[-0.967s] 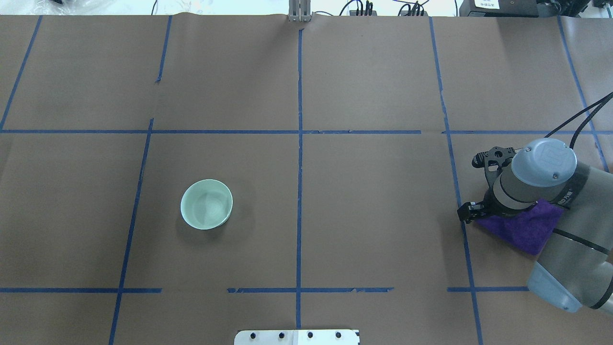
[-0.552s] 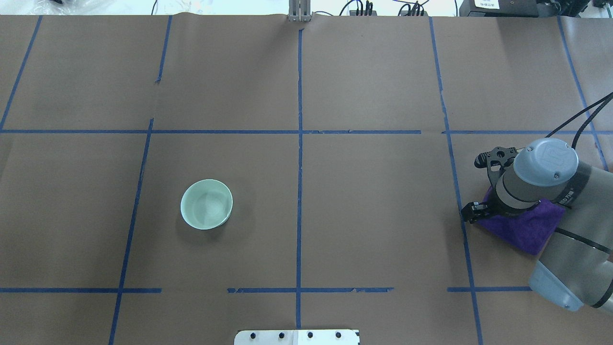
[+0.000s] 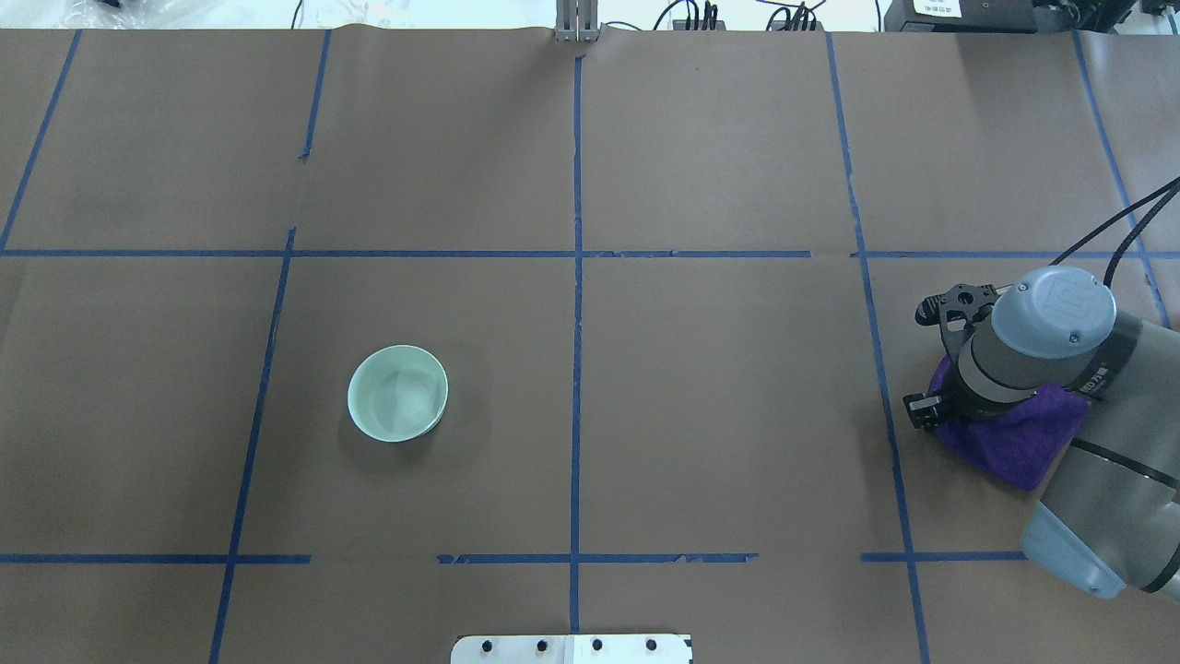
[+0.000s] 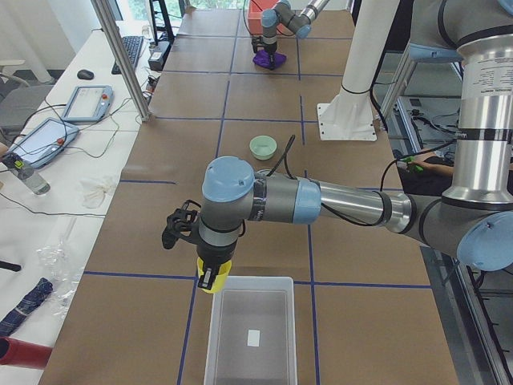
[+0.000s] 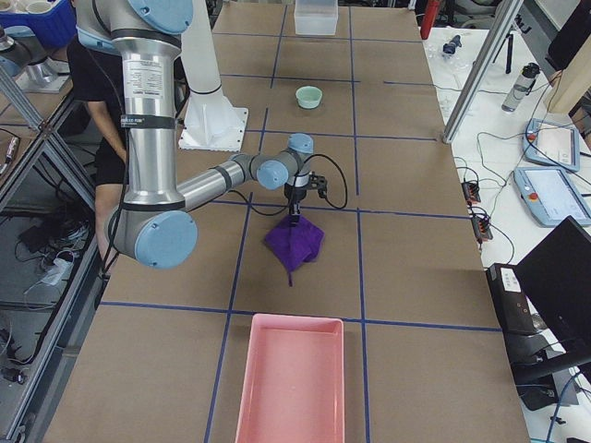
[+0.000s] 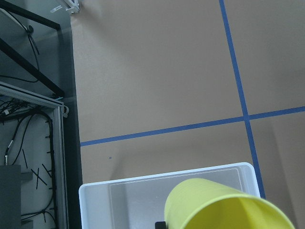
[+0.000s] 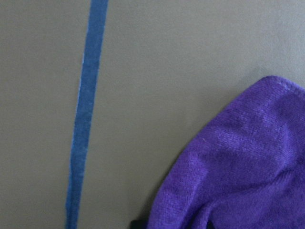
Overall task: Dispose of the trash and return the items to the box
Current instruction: 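Carry the cloth into the pink tray while the left lowers the cup into the bin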
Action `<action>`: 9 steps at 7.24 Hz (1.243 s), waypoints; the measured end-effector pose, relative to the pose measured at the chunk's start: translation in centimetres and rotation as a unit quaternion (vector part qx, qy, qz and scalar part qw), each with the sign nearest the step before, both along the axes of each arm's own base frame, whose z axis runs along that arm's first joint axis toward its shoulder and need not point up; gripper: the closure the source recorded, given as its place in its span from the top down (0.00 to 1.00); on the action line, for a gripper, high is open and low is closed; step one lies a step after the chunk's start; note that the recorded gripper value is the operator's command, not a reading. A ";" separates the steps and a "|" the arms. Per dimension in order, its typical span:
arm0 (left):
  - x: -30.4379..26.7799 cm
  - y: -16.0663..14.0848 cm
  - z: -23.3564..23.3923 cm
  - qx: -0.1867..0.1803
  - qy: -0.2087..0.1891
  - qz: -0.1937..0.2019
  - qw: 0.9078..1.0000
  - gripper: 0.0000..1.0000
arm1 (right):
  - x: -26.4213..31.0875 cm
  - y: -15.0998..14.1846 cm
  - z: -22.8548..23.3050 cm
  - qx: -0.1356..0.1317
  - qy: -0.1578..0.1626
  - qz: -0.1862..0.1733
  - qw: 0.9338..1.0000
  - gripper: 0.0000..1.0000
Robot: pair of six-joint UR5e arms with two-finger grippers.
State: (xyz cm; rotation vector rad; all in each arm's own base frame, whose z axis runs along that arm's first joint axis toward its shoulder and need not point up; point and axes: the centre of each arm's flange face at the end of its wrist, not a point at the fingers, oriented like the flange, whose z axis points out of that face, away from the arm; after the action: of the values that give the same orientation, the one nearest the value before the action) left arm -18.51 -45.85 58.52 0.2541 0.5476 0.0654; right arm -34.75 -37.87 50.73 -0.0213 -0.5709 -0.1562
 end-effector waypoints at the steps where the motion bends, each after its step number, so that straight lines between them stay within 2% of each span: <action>1: 0.0 -0.1 -0.2 0.002 0.000 0.000 1.000 0.00 | 0.3 0.0 0.3 0.001 0.003 -0.003 1.000 0.00; 3: 0.0 -0.1 -0.3 0.002 -0.001 0.000 1.000 0.00 | 1.6 -0.7 0.0 0.009 0.000 0.005 1.000 0.00; 4: 0.0 0.0 0.1 -0.001 0.000 0.000 1.000 0.00 | 3.3 -1.5 -0.8 0.014 -0.007 0.021 1.000 0.00; 7: 0.6 2.5 3.4 -0.036 0.011 -0.008 0.999 0.00 | 11.4 -2.7 -4.3 0.026 -0.038 0.086 0.995 0.00; 9: 1.4 5.3 6.9 -0.060 0.024 -0.024 0.998 0.00 | 17.9 -2.9 -7.4 0.032 -0.074 0.137 0.987 0.00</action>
State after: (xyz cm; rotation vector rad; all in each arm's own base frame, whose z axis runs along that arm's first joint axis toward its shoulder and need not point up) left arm -17.06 -40.53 65.44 0.1509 0.5908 -0.0200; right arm -16.80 -40.76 43.31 0.1315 -0.7107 0.0918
